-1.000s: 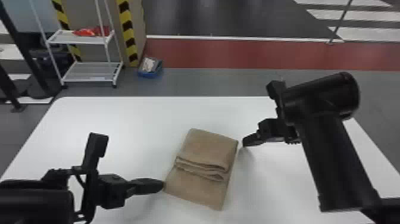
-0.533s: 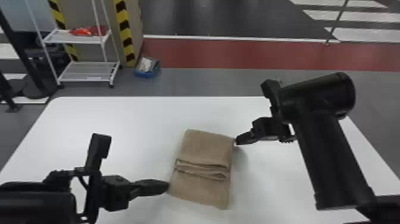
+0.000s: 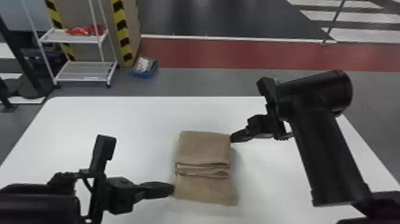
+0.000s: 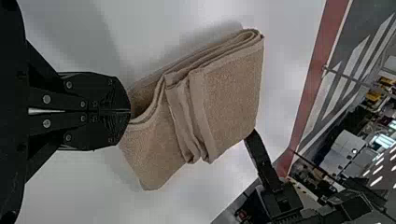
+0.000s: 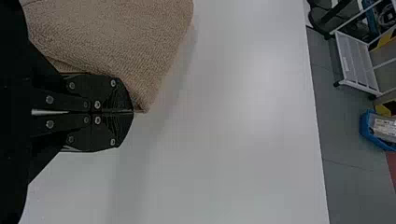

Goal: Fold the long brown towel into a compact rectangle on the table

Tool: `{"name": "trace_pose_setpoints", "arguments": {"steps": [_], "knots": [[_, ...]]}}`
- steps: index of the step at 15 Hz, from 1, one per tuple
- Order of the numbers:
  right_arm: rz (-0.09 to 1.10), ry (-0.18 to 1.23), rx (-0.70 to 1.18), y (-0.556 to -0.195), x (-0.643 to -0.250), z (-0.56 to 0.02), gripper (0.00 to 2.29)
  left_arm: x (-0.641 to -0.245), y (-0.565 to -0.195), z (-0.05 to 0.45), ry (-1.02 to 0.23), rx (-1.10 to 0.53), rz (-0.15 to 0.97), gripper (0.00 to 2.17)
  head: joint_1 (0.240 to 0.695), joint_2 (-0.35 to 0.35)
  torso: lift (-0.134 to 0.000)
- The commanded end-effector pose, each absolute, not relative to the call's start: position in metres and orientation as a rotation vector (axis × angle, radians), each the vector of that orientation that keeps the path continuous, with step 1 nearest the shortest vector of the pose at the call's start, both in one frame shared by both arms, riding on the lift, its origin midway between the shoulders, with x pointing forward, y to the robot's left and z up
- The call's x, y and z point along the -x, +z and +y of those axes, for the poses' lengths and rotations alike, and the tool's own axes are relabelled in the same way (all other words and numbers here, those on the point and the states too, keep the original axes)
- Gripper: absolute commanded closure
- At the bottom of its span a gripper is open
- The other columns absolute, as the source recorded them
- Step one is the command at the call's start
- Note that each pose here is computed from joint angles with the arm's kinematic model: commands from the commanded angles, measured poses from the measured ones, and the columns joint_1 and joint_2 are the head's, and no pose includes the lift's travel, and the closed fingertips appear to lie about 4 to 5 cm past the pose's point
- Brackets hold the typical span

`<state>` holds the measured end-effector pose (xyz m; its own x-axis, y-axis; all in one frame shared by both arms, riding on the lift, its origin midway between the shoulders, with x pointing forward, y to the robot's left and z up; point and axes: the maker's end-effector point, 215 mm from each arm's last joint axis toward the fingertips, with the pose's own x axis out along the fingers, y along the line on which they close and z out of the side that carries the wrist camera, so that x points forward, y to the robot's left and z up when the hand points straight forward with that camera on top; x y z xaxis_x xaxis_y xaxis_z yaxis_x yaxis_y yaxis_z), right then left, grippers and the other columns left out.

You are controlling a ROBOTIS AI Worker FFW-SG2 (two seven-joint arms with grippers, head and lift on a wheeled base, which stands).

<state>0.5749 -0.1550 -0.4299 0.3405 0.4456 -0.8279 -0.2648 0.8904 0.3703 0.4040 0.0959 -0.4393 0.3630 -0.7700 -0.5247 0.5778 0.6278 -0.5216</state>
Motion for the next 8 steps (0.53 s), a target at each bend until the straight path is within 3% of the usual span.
{"name": "trace_pose_setpoints", "arguments": {"steps": [1, 7, 8], "knots": [[1.136, 0.470, -0.177, -0.431, -0.574, -0.153, 2.18, -0.398, -0.439, 0.089, -0.888, 0.277, 0.828, 2.15, 0.695, -0.065, -0.125], [1.137, 0.470, -0.168, -0.433, -0.574, -0.153, 2.17, -0.389, -0.439, 0.081, -0.895, 0.269, 0.831, 2.14, 0.695, -0.082, -0.125], [1.125, 0.459, -0.146, -0.428, -0.577, -0.156, 1.98, -0.397, -0.436, 0.086, -0.882, 0.269, 0.823, 2.14, 0.695, -0.084, -0.125]]}}
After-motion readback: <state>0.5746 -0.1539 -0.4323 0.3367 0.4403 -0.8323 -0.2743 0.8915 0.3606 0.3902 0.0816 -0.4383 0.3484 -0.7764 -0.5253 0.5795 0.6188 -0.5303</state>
